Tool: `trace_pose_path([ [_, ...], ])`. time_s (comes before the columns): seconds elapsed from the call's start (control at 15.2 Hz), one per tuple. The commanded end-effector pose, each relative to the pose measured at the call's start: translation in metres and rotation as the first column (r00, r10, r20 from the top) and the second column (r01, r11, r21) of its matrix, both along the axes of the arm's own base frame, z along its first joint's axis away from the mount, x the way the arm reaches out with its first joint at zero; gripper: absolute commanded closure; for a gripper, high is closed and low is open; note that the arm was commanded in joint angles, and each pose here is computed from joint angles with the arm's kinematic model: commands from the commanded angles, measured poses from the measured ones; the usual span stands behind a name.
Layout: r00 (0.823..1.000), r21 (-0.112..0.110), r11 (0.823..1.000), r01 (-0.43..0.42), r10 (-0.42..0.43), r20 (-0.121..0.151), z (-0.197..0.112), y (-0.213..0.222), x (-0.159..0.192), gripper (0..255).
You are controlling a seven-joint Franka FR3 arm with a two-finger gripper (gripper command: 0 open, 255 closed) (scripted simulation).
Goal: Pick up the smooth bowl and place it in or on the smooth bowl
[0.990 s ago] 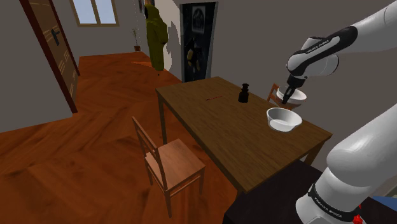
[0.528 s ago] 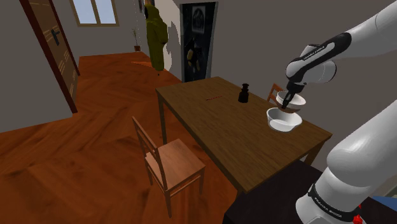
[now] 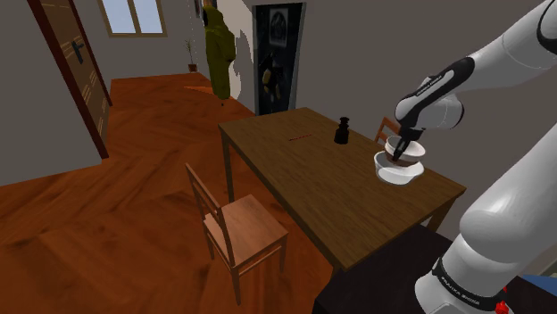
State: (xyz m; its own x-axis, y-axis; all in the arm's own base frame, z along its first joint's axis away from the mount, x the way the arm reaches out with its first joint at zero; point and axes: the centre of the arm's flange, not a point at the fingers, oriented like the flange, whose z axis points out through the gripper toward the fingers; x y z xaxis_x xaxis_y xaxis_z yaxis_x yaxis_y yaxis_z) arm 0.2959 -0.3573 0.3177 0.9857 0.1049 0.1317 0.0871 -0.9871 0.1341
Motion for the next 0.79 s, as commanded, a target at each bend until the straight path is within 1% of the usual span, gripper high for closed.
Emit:
trace_pose_path([
  [0.0,1.000,-0.001,1.000,0.000,0.000,0.001,-0.0087,0.0002,0.0011,255],
  [0.46,1.000,-0.001,1.000,0.000,0.000,0.001,-0.0087,0.0002,0.0011,255],
  [0.53,1.000,-0.001,1.000,0.000,0.000,0.001,-0.0087,0.0002,0.0011,0],
  [0.73,1.000,-0.001,1.000,0.000,0.000,0.001,-0.0087,0.0002,0.0011,0],
])
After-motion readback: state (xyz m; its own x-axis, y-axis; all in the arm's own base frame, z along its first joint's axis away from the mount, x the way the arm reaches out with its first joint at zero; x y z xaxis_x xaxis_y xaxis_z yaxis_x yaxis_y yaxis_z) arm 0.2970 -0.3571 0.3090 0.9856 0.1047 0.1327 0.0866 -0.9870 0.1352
